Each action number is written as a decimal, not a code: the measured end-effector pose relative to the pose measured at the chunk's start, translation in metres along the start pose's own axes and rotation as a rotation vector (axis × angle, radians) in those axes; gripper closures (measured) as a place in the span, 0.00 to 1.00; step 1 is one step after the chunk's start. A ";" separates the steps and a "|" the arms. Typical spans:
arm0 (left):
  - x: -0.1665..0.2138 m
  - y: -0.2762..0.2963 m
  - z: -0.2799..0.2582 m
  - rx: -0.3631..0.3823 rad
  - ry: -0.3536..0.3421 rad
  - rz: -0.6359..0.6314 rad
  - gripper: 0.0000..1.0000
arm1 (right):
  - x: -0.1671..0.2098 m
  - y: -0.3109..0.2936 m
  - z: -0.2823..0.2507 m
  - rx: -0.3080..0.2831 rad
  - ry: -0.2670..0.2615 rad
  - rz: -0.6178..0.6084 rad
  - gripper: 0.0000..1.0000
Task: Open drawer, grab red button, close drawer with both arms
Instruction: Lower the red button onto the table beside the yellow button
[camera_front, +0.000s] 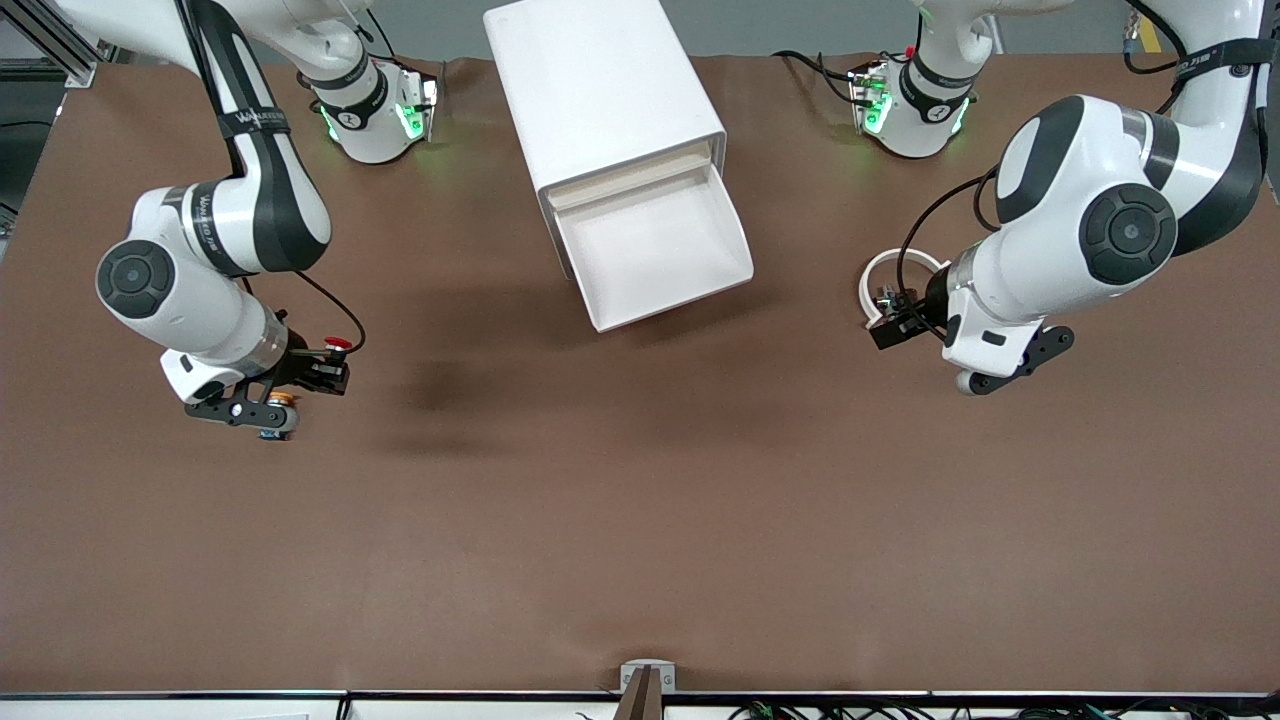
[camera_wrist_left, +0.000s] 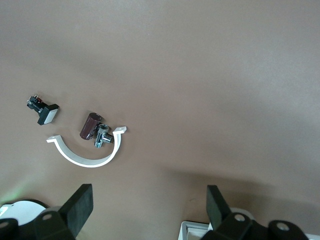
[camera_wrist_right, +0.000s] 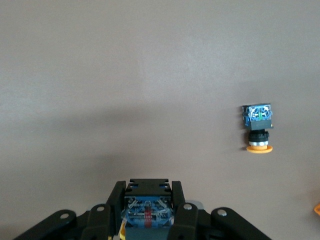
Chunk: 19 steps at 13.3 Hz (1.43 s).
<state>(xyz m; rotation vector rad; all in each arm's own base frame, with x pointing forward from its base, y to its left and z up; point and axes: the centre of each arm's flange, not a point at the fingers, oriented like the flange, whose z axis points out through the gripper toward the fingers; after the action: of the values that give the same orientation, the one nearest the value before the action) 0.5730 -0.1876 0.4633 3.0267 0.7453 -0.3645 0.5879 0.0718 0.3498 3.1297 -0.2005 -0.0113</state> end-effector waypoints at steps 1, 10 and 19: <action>0.000 0.000 0.000 0.000 0.000 -0.001 0.00 | 0.001 0.006 0.003 0.002 0.011 -0.009 0.59; -0.008 0.007 0.002 0.006 0.000 0.013 0.00 | 0.016 0.025 0.091 -0.013 0.011 -0.047 0.59; -0.016 0.006 0.006 0.036 -0.021 0.019 0.00 | 0.031 0.025 0.135 -0.022 0.022 -0.104 0.59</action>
<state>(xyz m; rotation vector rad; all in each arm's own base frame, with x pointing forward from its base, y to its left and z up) 0.5608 -0.2005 0.4604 3.0555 0.7167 -0.4129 0.6145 0.0427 0.2145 3.1130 -0.0364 0.0206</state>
